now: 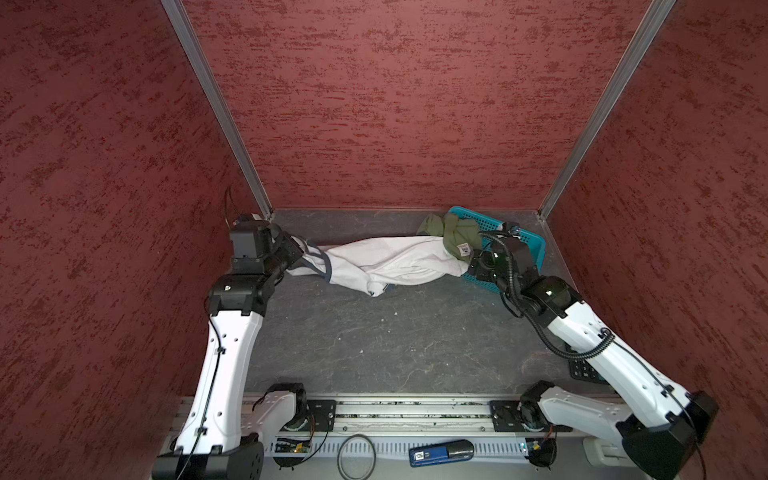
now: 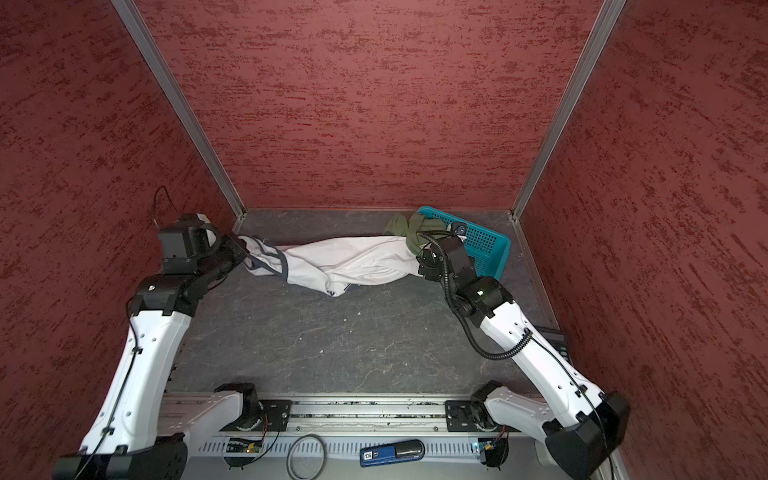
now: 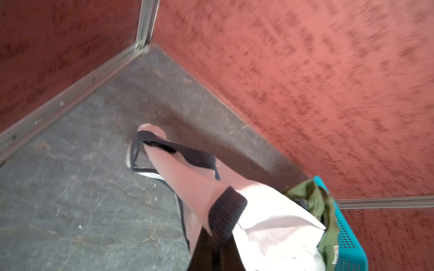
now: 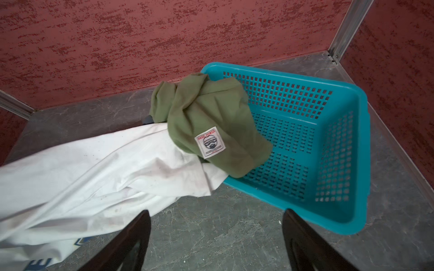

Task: Fold and stack the tank tops

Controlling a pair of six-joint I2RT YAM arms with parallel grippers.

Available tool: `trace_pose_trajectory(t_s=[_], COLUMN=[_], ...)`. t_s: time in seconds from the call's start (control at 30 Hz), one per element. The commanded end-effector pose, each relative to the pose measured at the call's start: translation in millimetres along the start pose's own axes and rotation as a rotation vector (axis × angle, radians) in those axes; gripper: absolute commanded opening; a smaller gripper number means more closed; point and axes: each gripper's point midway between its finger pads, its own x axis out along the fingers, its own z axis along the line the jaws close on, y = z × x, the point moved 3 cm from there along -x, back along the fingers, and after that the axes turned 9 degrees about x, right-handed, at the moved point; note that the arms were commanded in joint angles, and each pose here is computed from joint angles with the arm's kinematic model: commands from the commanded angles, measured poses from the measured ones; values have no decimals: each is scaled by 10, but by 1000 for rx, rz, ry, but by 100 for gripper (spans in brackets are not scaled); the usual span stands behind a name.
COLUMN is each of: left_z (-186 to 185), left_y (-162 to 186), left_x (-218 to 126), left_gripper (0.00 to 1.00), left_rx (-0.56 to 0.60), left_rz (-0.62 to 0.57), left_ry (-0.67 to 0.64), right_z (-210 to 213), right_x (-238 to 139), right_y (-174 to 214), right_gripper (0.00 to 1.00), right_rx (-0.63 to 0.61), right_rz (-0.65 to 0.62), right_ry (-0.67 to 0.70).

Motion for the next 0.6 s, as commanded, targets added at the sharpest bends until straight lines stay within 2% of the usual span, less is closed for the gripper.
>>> trace_pose_trajectory(t_s=[0.0, 0.13, 0.2, 0.23, 0.3, 0.33, 0.4, 0.47, 0.53, 0.57], left_z=[146, 217, 268, 273, 263, 218, 57, -220, -549, -687], left_y=[460, 735, 837, 883, 949, 954, 955, 1017, 1135, 1203], left_x=[417, 682, 788, 832, 868, 859, 810, 782, 812, 843], left_gripper=[0, 1, 11, 19, 46, 58, 74, 83, 96, 98], left_rx=[-69, -89, -88, -81, -41, 12, 139, 226, 302, 336], left_rz=[197, 298, 348, 373, 407, 409, 394, 384, 379, 379], left_ry=[25, 29, 3, -6, -44, -79, -139, -108, -15, 16], right_z=[68, 122, 149, 170, 239, 290, 377, 419, 440, 433], right_x=[118, 383, 496, 550, 629, 667, 737, 790, 822, 829], right_y=[20, 250, 322, 349, 382, 409, 490, 567, 628, 649], right_gripper=[88, 88, 88, 88, 87, 86, 86, 85, 85, 85], right_rx=[3, -29, -34, -36, -33, -31, -26, -21, -14, -11], right_rz=[13, 105, 135, 146, 166, 181, 219, 246, 259, 263], right_ry=[-19, -17, -13, -15, -42, -63, -105, -122, -131, -131])
